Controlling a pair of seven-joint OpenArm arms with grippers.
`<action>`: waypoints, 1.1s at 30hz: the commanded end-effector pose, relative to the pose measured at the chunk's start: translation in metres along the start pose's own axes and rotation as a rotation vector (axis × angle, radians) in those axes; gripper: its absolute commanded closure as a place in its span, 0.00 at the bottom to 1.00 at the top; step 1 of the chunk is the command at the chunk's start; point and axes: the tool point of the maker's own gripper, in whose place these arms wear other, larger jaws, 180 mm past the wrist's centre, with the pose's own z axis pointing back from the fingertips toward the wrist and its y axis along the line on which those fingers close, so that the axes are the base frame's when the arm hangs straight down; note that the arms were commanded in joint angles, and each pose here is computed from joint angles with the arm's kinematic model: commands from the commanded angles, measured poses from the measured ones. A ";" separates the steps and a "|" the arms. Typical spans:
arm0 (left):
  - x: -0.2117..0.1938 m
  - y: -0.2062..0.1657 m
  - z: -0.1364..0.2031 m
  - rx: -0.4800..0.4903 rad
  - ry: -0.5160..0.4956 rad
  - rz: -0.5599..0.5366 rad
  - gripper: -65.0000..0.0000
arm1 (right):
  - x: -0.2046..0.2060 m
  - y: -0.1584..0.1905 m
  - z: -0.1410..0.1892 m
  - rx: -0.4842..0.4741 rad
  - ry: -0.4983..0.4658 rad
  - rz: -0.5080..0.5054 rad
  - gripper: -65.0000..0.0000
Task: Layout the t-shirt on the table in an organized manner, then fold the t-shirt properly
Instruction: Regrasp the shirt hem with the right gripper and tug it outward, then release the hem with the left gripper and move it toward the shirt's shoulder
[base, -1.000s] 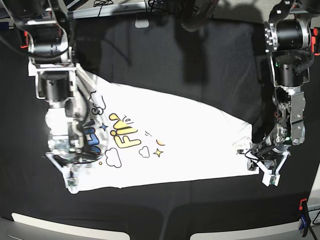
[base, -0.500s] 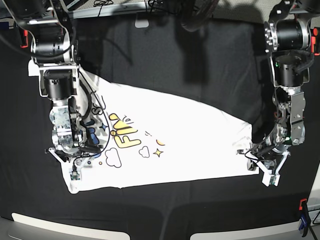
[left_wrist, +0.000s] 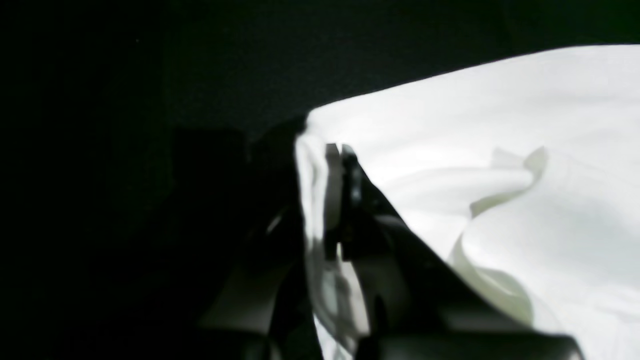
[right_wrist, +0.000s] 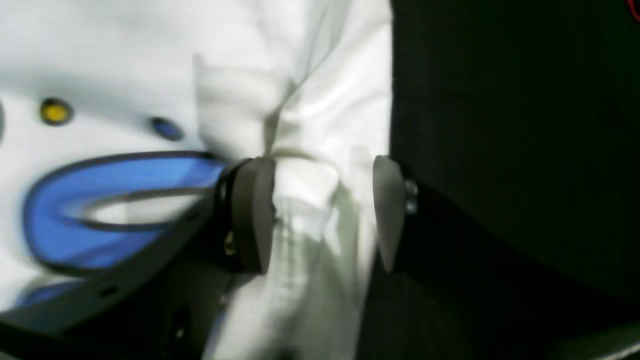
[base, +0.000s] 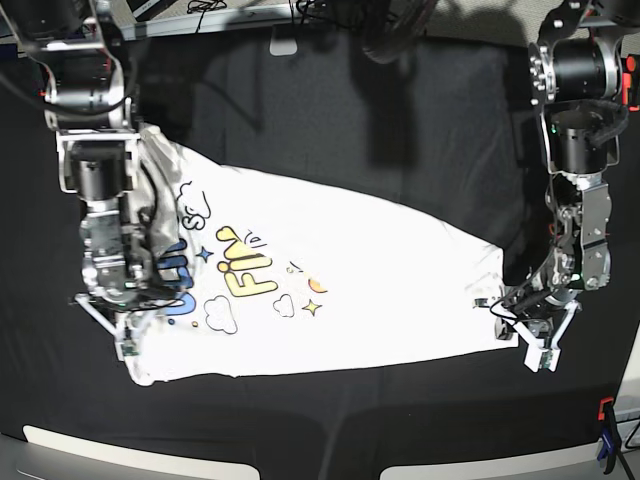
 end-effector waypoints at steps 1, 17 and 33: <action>0.031 0.006 0.003 0.010 -0.076 -0.005 1.00 | 0.011 -0.029 0.001 -0.061 -0.014 -0.006 0.53; 0.031 0.006 0.003 0.010 -0.076 -0.005 1.00 | 0.006 -0.051 0.002 -0.076 -0.007 -0.054 0.99; 0.048 0.011 0.004 0.045 -0.142 -0.084 1.00 | 0.044 -0.063 0.005 -0.090 -0.084 -0.073 1.00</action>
